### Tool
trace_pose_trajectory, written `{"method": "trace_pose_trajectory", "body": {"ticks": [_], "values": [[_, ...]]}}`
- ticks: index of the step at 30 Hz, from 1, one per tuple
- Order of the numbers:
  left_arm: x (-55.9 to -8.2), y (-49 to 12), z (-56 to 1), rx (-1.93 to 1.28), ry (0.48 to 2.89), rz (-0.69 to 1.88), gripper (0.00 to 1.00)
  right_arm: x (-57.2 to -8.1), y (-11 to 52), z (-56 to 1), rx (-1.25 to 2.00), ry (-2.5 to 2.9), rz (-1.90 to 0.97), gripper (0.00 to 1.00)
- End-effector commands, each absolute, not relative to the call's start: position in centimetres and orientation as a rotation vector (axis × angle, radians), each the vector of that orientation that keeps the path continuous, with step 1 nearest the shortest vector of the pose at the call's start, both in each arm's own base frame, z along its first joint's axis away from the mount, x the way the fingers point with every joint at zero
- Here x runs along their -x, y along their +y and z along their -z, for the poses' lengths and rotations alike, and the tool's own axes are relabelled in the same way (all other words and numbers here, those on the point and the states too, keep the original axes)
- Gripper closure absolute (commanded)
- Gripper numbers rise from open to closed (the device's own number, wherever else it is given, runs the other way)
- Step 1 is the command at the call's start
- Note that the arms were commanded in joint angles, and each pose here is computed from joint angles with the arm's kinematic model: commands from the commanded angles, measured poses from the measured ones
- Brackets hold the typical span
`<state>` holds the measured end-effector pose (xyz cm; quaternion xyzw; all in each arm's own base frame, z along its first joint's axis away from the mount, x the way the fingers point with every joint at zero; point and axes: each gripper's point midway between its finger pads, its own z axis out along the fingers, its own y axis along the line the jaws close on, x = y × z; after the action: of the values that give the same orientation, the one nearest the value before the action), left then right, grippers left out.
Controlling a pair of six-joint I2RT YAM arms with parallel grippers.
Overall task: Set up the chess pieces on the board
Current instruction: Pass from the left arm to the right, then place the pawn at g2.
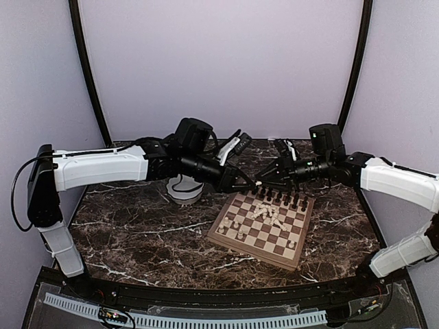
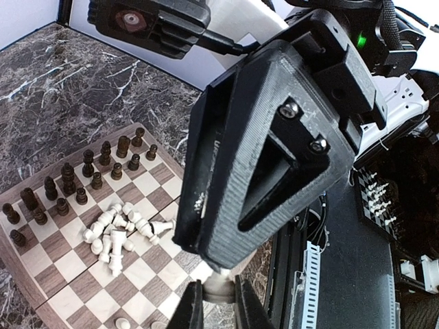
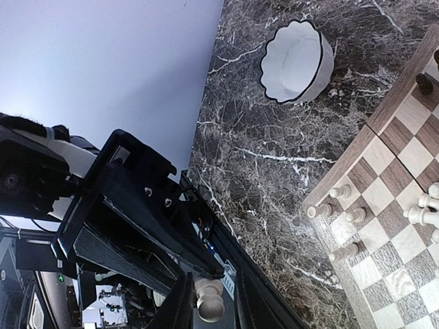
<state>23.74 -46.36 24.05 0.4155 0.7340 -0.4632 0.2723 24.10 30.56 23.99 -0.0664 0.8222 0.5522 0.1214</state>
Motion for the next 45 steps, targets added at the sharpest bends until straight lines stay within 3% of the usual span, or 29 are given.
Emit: {"method": "trace_pose_trajectory", "body": {"ticks": [1,6,17,19,21,24,29,35,45], "values": [[-24.2,-47.0,-26.2,-1.095,1.907,1.259,0.91,-23.8,30.5,-25.2,0.246,2.349,-1.639,0.75],[-24.6,-47.3,-26.1,-1.08,1.911,1.255,0.91,-23.7,30.4,-25.2,0.243,2.354,-1.639,0.77],[-24.3,-47.3,-25.8,-1.092,1.922,1.273,0.9,-24.2,29.6,-25.7,0.212,2.32,-1.587,0.93],[-24.2,-47.3,-25.7,-1.093,1.929,1.276,0.85,-24.4,29.3,-25.9,0.211,2.308,-1.569,0.94],[-24.3,-47.1,-25.8,-1.082,1.936,1.265,0.71,-24.7,28.9,-25.9,0.204,2.311,-1.52,0.95],[-24.6,-46.3,-26.1,-1.046,1.942,1.224,0.56,-25.2,27.9,-25.4,0.219,2.335,-1.382,0.96],[-25.4,-43.6,-27.7,-0.933,1.934,1.16,0.45,-25.2,24.7,-22.6,0.293,2.424,-1.006,0.97],[-27.0,-39.9,-26.3,-0.793,2.041,1.061,0.44,-22.3,22.6,-18.8,0.451,2.48,-0.614,0.97],[-27.5,-39.1,-26.0,-0.759,2.092,1.03,0.44,-17.6,22.9,-13.1,0.716,2.473,-0.272,0.99]]}}
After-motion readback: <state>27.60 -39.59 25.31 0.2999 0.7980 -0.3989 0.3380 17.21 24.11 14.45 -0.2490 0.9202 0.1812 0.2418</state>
